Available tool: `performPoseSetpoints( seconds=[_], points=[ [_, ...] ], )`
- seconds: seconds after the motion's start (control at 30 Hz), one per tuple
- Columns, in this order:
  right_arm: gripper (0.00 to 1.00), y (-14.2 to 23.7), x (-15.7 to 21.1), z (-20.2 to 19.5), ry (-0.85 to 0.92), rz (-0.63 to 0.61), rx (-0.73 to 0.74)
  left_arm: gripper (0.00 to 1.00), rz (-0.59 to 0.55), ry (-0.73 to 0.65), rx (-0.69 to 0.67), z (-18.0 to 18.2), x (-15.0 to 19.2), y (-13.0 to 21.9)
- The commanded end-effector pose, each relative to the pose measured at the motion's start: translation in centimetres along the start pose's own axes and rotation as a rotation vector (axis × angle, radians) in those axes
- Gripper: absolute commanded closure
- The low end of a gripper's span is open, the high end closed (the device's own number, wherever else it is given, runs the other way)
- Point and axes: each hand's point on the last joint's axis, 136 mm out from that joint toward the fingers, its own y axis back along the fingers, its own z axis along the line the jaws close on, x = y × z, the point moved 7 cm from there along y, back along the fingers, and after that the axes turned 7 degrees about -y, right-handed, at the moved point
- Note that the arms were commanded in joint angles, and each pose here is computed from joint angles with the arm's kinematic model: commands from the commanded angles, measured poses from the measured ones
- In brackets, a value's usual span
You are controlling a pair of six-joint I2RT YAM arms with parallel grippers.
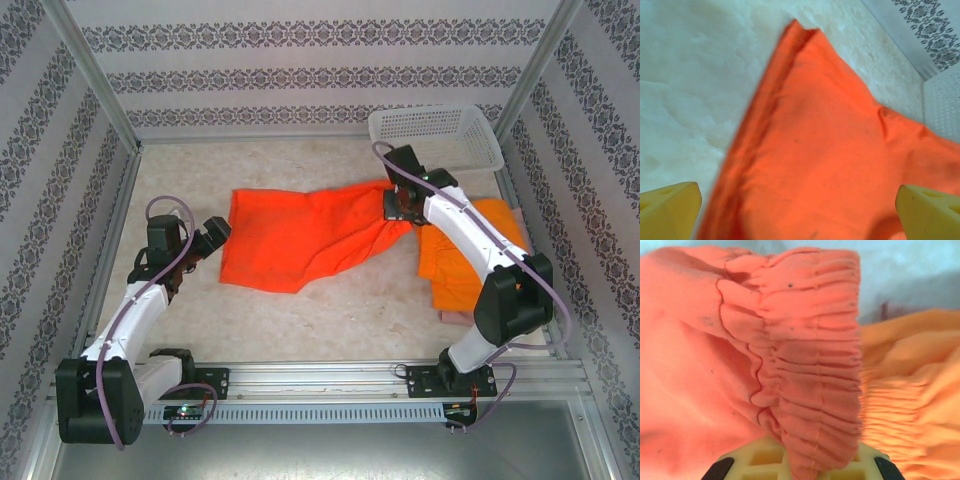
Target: Fold and stack the shorts
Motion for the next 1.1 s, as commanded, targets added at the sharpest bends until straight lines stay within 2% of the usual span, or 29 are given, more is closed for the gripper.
performPoseSetpoints(
  seconds=[0.0,0.2,0.4,0.53,0.63,0.67,0.7,0.77,0.8,0.87,0.93,1.0,1.07],
  points=[
    [1.0,2.4,-0.4,-1.7,0.138,0.044,0.203,0.0,0.01,0.004,0.003,0.0,-0.2,0.2],
    [1.0,4.7,-2.3,2.4,0.238,0.005,0.26,0.0,0.028,0.026,0.018,0.3,0.4,-0.4],
    [1.0,4.7,-1.9,10.1,0.293,0.039,0.199,0.0,0.051,0.039,0.024,0.8,1.2,-0.9],
    [1.0,3.6,-0.3,16.6,0.248,0.107,0.024,0.0,0.053,0.046,0.029,0.9,1.3,-1.1],
    [0.92,2.0,1.7,22.0,0.215,0.184,-0.17,0.0,0.053,0.052,0.038,0.8,1.3,-1.1],
    [0.87,1.5,2.5,23.9,0.195,0.231,-0.269,0.0,0.051,0.053,0.045,0.7,1.2,-1.1],
    [0.76,1.3,3.0,25.4,0.173,0.275,-0.355,0.0,0.047,0.055,0.051,0.6,1.2,-1.0],
    [0.46,2.0,3.7,28.1,0.124,0.381,-0.569,0.0,0.032,0.053,0.082,0.0,0.8,-0.6],
    [0.4,2.7,3.7,28.7,0.109,0.406,-0.645,0.0,0.028,0.056,0.109,-0.4,0.5,-0.4],
    [0.31,4.8,3.0,28.8,0.101,0.388,-0.762,0.0,0.009,0.059,0.175,-1.7,-0.3,0.5],
    [0.21,6.6,2.0,27.4,0.088,0.311,-0.816,0.0,-0.016,0.067,0.228,-2.9,-1.2,1.3],
    [0.15,6.3,1.3,25.2,0.016,0.254,-0.827,0.0,-0.032,0.081,0.272,-3.8,-1.9,1.9],
    [0.12,4.8,0.5,21.5,-0.097,0.206,-0.804,0.0,-0.034,0.099,0.318,-4.8,-2.4,1.9]
  ],
)
